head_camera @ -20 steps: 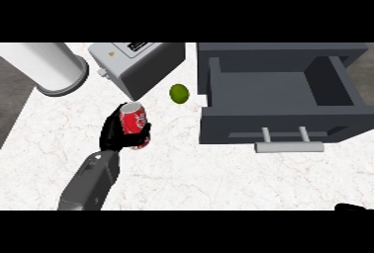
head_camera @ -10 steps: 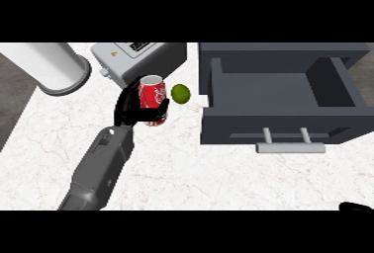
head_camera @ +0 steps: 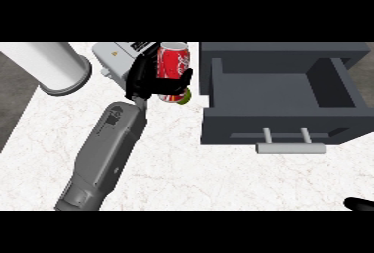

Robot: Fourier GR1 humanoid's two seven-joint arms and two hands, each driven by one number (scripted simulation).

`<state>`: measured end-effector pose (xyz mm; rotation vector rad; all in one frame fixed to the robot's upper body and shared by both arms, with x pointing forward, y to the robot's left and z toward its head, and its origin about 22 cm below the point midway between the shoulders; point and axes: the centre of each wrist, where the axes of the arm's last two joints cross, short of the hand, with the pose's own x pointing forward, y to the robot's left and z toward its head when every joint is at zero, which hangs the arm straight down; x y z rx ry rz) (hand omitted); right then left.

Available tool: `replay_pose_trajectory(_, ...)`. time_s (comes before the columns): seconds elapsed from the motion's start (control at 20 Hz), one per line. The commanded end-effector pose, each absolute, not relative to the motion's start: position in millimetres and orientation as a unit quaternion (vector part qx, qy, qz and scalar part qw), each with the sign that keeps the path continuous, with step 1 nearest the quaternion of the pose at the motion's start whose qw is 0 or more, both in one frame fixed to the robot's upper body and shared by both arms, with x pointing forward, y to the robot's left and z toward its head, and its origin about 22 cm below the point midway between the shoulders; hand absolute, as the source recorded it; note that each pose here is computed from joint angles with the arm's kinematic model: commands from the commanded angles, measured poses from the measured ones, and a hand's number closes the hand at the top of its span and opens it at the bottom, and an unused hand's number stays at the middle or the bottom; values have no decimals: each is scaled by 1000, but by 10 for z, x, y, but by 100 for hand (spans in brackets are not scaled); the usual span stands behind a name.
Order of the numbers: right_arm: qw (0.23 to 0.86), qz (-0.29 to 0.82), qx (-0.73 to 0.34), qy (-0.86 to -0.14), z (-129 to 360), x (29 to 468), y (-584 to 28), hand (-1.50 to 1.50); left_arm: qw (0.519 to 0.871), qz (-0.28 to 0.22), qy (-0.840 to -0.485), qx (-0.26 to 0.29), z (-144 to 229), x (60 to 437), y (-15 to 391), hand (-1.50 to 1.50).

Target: Pick up the can, place it into the drawer and close the drawer

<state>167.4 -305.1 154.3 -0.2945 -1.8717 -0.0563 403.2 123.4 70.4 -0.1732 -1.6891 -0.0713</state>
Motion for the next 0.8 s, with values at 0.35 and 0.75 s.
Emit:
replay_pose_trajectory(0.35,582,-30,-116,-804,1617,1708,-3029,-150,641,-65,-762,-59,1828,4076,508,150)
replay_pose_trajectory(0.75,583,-17,-121,-804,1451,1694,-3027,-150,653,-79,-751,-61,2473,4189,138,150)
